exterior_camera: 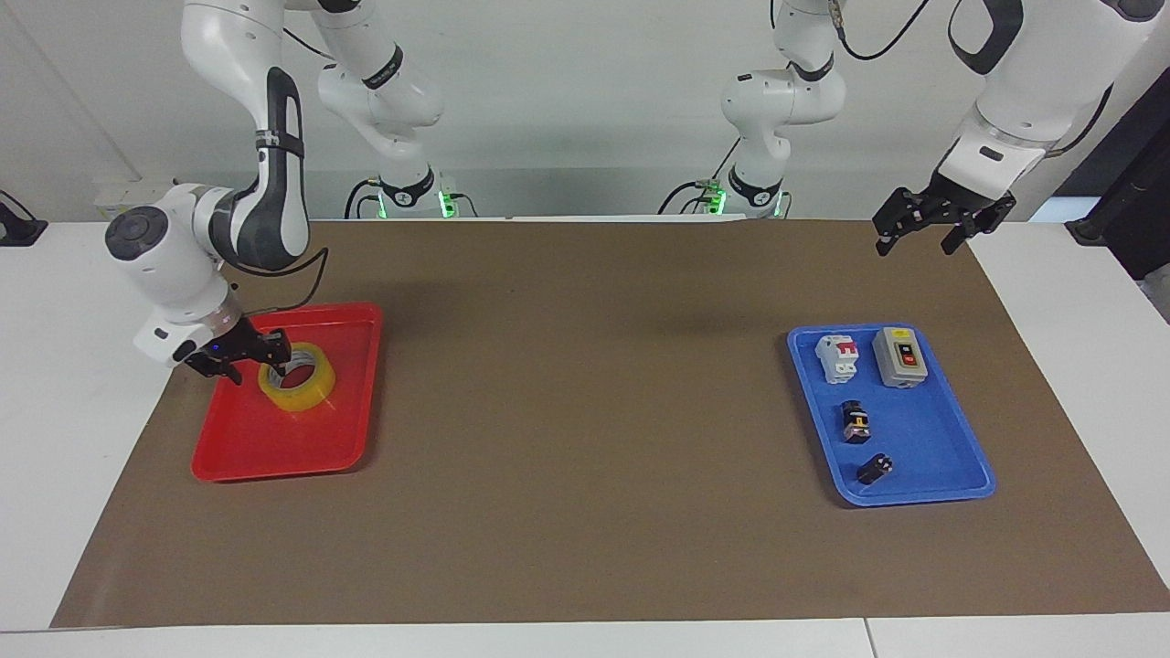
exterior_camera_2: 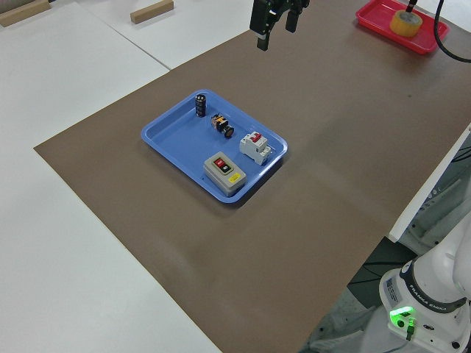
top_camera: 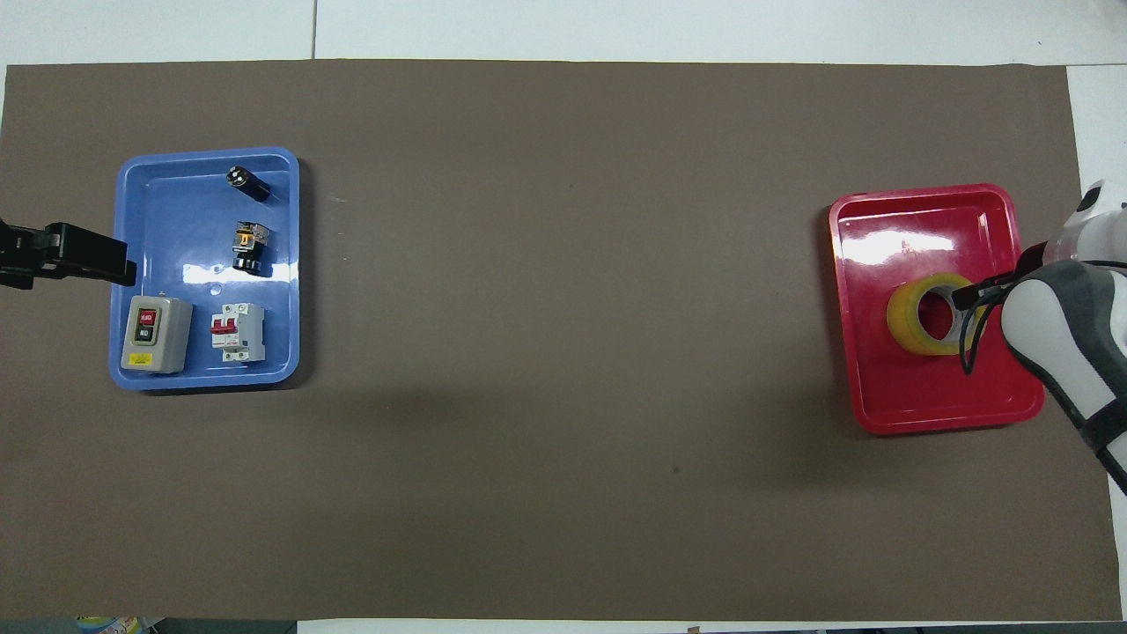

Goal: Place and move tape with both arms

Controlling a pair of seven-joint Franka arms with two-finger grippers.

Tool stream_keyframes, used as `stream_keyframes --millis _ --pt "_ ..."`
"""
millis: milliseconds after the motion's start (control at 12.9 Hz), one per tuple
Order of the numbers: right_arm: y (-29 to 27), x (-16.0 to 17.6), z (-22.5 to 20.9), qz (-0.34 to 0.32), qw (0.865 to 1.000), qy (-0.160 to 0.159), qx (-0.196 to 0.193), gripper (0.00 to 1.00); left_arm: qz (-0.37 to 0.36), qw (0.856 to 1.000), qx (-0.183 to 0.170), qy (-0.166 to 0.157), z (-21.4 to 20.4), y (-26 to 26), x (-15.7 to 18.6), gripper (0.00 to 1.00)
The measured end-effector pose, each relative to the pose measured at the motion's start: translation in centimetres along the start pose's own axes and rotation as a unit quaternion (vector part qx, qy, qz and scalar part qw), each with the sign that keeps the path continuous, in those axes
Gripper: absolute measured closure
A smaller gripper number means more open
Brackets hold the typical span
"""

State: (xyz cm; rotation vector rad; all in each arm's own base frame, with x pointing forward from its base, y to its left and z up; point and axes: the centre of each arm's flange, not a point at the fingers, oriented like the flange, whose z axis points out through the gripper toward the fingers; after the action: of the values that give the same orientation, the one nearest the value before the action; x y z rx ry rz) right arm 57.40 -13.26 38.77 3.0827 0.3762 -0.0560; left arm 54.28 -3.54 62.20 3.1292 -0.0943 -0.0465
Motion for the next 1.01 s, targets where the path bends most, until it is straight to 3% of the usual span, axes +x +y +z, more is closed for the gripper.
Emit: stream_keyframes --millis 78,155,388,621,777,1010 --pt "-0.6 0.9 -3.4 0.000 1.000 -0.004 0.006 0.05 0.000 1.000 0.000 0.000 0.0 0.0 0.0 0.00" --pt "-1.3 1.4 -6.6 0.003 1.000 -0.011 0.012 0.00 0.000 1.000 0.000 0.000 0.0 0.0 0.0 0.00" --pt "-3.3 1.4 -15.1 0.028 0.999 -0.020 0.016 0.00 0.000 1.000 0.000 0.000 0.0 0.0 0.0 0.00" --pt "-3.7 -0.6 -23.5 0.038 0.999 -0.015 0.013 0.00 0.000 1.000 0.000 0.000 0.0 0.0 0.0 0.00" --pt "-4.4 -1.4 -25.5 0.034 0.999 -0.021 0.014 0.00 0.000 1.000 0.000 0.000 0.0 0.0 0.0 0.00" --pt "-7.0 -1.7 -23.5 0.022 0.998 -0.061 0.023 0.00 0.000 1.000 0.000 0.000 0.0 0.0 0.0 0.00"
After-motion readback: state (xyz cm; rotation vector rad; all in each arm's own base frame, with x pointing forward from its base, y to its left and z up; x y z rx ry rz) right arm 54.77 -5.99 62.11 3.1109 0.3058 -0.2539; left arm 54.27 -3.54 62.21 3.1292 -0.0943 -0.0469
